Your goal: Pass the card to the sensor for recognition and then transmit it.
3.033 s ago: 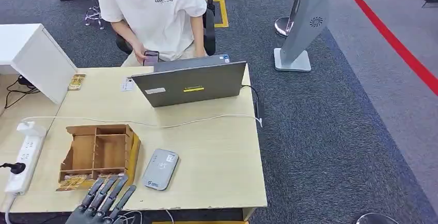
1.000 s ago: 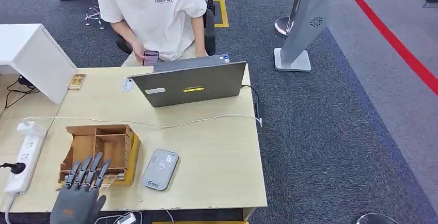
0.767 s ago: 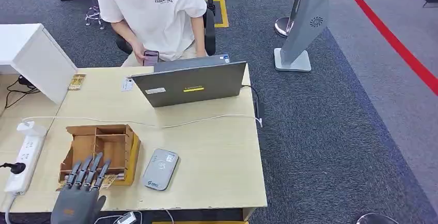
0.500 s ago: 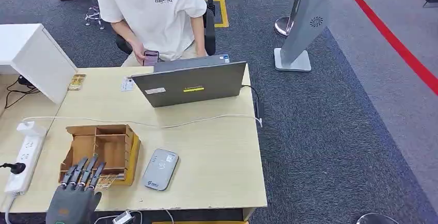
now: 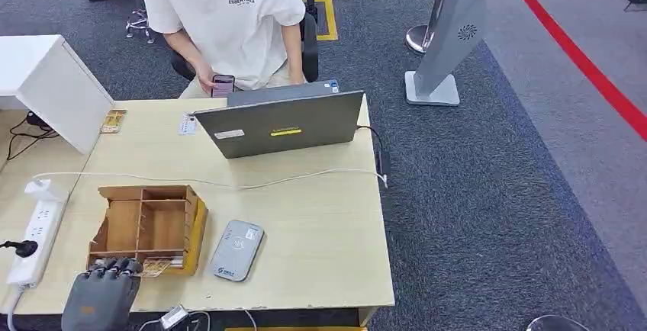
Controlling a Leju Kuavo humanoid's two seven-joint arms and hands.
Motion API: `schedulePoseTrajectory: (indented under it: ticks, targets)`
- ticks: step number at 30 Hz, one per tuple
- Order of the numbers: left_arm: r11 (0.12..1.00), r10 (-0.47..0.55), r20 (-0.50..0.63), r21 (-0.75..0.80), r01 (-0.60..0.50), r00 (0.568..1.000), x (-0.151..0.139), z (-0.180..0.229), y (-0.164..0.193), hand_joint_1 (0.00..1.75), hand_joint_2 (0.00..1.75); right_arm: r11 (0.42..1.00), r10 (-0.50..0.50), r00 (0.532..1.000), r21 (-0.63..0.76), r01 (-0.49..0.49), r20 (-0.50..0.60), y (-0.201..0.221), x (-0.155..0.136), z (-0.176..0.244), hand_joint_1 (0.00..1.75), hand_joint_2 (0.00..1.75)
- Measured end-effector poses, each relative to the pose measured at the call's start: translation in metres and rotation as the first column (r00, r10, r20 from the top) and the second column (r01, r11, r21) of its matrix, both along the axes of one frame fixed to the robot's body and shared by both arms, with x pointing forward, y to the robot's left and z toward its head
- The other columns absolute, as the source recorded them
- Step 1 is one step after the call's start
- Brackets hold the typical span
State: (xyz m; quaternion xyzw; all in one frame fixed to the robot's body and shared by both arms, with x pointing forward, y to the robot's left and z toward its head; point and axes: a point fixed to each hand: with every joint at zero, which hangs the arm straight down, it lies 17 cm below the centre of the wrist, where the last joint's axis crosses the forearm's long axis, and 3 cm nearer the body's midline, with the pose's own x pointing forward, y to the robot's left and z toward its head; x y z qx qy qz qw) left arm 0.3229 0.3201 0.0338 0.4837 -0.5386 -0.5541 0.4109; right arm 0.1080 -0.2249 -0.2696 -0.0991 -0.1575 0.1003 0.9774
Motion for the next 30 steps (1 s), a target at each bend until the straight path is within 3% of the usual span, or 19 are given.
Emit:
schedulePoseTrajectory:
  ticks: [7,12,16,24,28,30]
  targets:
    - [1.000,0.008,-0.010,-0.004,-0.008,1.000,0.000,-0.002,-0.001,1.75,1.75,1.000,0.000,1.000,0.000,0.000,0.002,0.000,0.000,0.000,0.00,0.00]
    - [0.999,-0.017,0.076,0.036,0.014,0.997,-0.001,0.021,-0.011,1.75,1.75,1.000,-0.014,1.000,-0.007,0.014,0.001,-0.002,0.000,0.000,0.00,0.00]
    - [0.996,-0.066,0.186,0.074,0.053,0.980,-0.006,0.064,-0.035,1.75,1.75,0.999,-0.044,0.999,-0.009,0.044,-0.001,-0.005,-0.001,0.000,0.00,0.00]
    - [0.979,-0.204,0.345,0.090,0.184,0.916,-0.026,0.133,-0.072,1.75,1.75,0.995,-0.100,0.995,-0.008,0.100,-0.002,-0.009,-0.003,-0.001,0.00,0.00]
    - [0.925,-0.378,0.427,0.143,0.351,0.822,-0.056,0.167,-0.105,1.75,1.75,0.992,-0.128,0.992,-0.013,0.128,-0.004,-0.012,-0.005,-0.001,0.00,0.00]
    - [0.919,-0.391,0.441,0.144,0.367,0.808,-0.063,0.175,-0.108,1.75,1.75,0.990,-0.137,0.990,-0.013,0.137,-0.005,-0.013,-0.006,-0.001,0.00,0.00]
